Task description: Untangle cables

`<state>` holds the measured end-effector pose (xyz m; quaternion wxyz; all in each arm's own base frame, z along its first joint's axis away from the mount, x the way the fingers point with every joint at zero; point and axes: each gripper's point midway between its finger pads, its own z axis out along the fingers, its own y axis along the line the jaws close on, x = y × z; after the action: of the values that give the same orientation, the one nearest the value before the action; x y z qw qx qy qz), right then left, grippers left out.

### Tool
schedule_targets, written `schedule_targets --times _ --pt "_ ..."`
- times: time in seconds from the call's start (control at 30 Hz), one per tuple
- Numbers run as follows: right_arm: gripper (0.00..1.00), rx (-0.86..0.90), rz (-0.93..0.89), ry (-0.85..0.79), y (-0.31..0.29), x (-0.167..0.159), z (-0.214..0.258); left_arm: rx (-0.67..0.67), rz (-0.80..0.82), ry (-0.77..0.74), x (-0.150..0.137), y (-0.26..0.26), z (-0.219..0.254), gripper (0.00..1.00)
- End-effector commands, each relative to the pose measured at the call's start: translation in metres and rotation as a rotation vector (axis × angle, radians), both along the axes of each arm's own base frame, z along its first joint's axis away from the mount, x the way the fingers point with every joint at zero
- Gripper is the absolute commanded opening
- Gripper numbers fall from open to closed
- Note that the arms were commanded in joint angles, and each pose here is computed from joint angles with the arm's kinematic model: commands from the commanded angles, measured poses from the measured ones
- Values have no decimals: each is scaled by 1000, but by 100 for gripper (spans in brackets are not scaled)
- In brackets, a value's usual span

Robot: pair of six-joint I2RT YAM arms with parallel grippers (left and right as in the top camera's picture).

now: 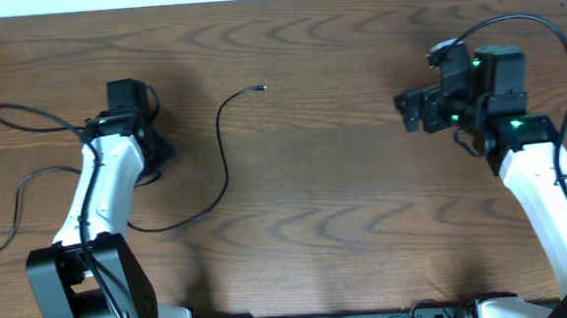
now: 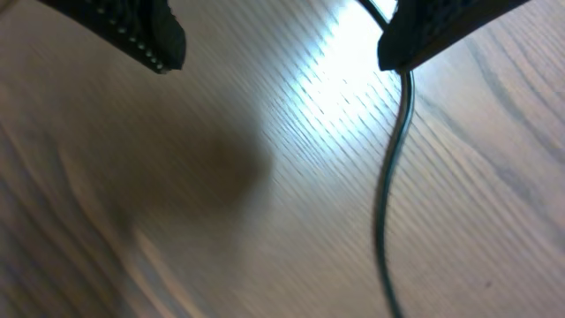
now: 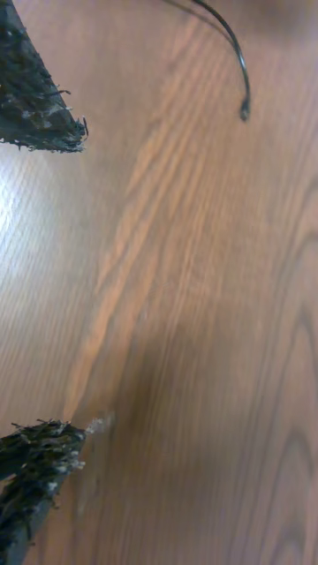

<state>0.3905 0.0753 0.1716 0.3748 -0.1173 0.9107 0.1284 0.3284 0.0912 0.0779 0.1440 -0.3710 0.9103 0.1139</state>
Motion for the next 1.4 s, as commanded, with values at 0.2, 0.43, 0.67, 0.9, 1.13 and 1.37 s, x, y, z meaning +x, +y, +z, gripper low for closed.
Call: schedule_targets --times 0.2,0.43,0.67,0.9,1.13,1.37 --pt "95 -32 83 55 29 -17 -11 -32 225 71 -42 39 -32 76" --pt "95 -47 72 76 26 -20 -14 -47 268 109 -65 53 -60 77" --pt "93 -48 72 86 26 -22 -16 -74 245 108 -65 49 -81 77" --pt "89 -50 72 97 25 -24 -18 -142 239 159 -70 38 -104 70" --pt "87 -50 72 98 25 -24 -18 -147 238 167 -71 37 -107 19" --pt "86 -59 64 97 23 -23 -18 -154 180 175 -68 29 -107 8"
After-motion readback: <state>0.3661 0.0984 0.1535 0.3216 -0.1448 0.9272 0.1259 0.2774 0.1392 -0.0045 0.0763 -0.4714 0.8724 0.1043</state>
